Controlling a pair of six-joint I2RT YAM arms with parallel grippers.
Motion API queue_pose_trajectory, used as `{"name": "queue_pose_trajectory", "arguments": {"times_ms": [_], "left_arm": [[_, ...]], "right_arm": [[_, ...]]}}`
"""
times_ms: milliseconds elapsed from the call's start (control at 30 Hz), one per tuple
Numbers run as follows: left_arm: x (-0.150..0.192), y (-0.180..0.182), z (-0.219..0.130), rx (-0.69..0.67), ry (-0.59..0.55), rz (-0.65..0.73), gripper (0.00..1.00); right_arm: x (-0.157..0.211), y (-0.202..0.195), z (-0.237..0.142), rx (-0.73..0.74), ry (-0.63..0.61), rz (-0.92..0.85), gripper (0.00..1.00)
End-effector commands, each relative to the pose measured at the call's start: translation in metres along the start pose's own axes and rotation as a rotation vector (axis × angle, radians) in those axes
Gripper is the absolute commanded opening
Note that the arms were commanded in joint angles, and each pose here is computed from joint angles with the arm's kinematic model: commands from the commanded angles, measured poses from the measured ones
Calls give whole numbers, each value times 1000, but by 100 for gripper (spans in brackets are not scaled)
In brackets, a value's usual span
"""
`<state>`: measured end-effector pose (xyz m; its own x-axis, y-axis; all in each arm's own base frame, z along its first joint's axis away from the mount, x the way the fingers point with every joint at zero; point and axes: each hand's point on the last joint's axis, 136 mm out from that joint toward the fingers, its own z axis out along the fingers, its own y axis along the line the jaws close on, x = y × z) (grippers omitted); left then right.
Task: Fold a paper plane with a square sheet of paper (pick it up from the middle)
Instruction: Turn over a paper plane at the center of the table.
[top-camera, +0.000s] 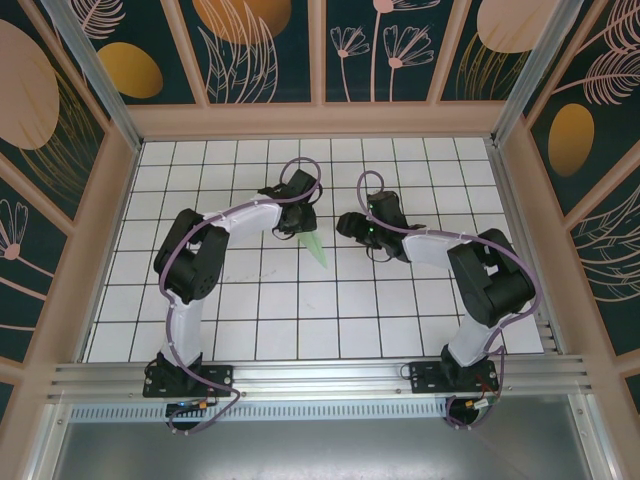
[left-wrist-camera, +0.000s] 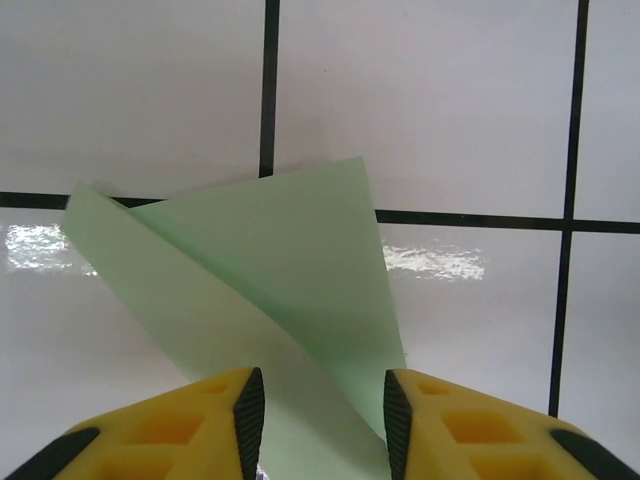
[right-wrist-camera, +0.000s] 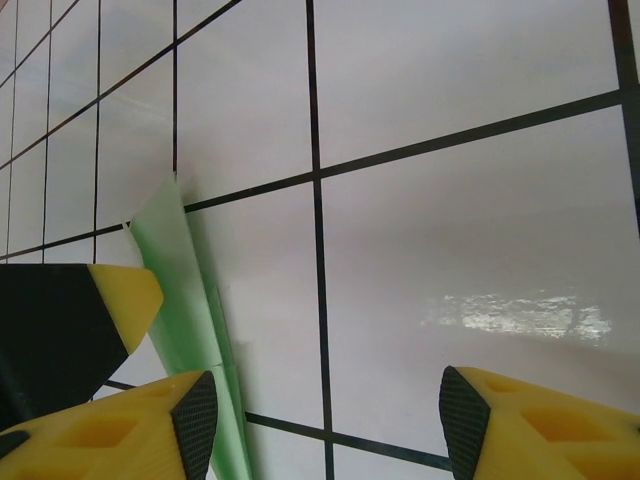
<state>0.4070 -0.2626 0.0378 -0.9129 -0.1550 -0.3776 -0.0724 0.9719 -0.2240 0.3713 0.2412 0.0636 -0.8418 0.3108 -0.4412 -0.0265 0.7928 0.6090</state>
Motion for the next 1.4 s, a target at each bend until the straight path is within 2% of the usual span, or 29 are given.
{"name": "queue_pose_trajectory", "arguments": {"times_ms": [0, 267, 500, 700, 867, 1167, 1367], "left_arm": [[7, 11, -12, -34, 2, -13, 35], [13, 11, -28, 22, -15, -71, 30], [22, 16, -28, 23, -3, -66, 37], [27, 21, -22, -1, 16, -50, 36], [21, 27, -30, -34, -16, -59, 28], [6, 20, -47, -6, -77, -76, 0], [-16, -3, -73, 109, -155, -60, 0]], "right_arm": [[-1, -9, 2, 25, -7, 22, 63], [0, -7, 3, 16, -2, 31, 62], [1, -7, 3, 16, 5, 36, 62], [1, -7, 4, 15, 6, 39, 62], [3, -8, 5, 17, 13, 40, 62], [-2, -4, 2, 9, -3, 43, 62], [-14, 3, -11, 1, -44, 45, 62]]}}
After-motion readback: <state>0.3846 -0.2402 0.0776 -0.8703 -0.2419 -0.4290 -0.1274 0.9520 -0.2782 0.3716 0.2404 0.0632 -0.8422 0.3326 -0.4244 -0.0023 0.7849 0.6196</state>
